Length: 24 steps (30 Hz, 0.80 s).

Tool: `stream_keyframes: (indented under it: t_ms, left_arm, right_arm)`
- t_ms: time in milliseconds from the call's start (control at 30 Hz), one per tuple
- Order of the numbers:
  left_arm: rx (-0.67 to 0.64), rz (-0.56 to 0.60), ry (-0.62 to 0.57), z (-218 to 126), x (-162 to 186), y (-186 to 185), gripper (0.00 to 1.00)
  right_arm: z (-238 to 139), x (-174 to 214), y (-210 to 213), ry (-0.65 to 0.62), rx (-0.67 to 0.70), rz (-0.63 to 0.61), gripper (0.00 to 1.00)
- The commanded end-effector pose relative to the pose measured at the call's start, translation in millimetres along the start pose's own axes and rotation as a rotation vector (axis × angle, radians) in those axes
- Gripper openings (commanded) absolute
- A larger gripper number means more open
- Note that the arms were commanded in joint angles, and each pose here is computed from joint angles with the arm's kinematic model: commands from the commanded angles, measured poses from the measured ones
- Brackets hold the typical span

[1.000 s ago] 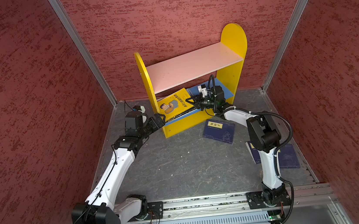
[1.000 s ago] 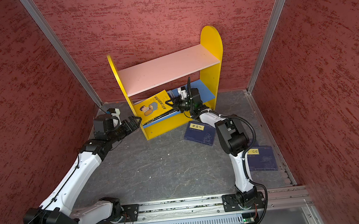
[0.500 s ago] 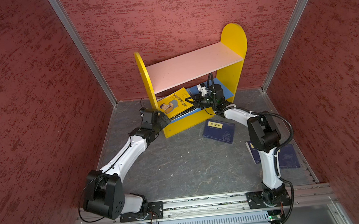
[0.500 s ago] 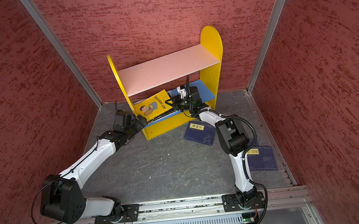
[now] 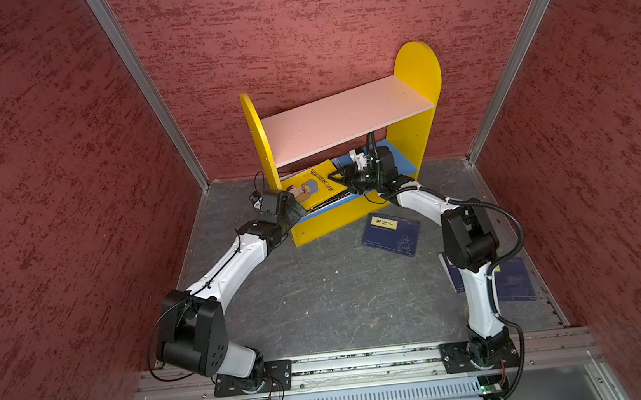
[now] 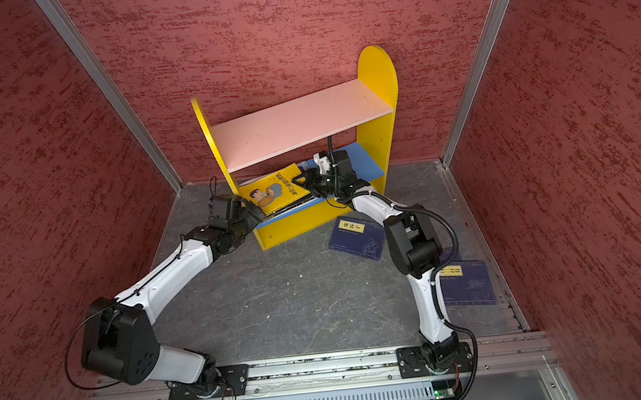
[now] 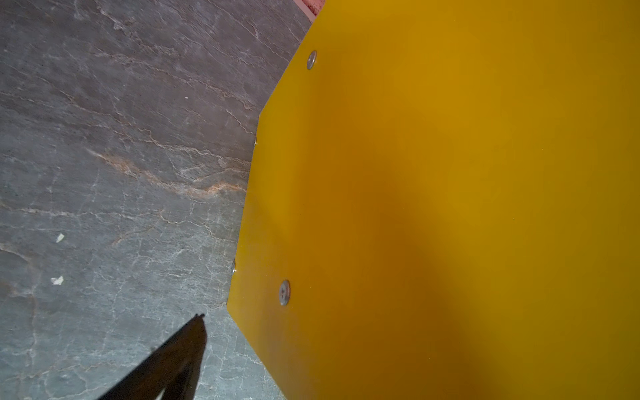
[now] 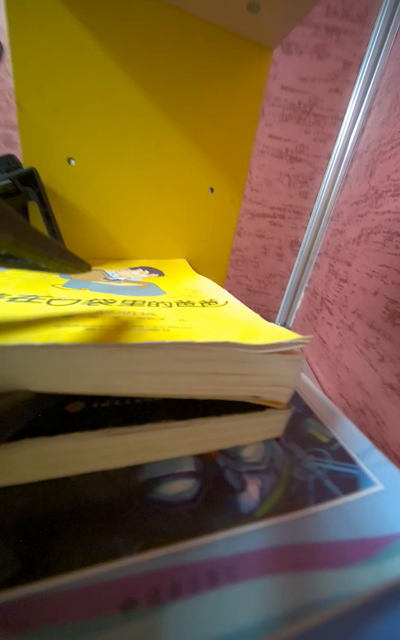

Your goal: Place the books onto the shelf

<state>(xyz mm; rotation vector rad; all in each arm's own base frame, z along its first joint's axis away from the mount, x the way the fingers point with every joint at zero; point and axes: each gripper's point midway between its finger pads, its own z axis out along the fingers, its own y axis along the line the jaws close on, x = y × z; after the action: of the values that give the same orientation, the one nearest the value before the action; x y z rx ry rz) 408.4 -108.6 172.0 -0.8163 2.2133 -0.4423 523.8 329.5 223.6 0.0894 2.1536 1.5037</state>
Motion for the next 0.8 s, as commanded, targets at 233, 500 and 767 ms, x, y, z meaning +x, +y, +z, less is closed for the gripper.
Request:
stream_keyframes:
  t_ms: [233,500,767]
  left_arm:
    - [-0.148,0.009,0.066,8.2,21.7,37.5,0.99]
    - [-0.132,0.002,0.073,8.1,21.7,34.6,0.99]
    - [-0.105,0.001,0.067,5.6,17.5,29.0,0.99]
  right_arm:
    - [-23.2,-35.7,-5.9,-0.108,0.299,-0.168,0.54]
    - [-21.8,-34.3,-7.3,-0.092,0.311,-0.188,0.40]
    - [-9.0,-13.8,-7.1,-0.016,0.278,-0.192,0.31]
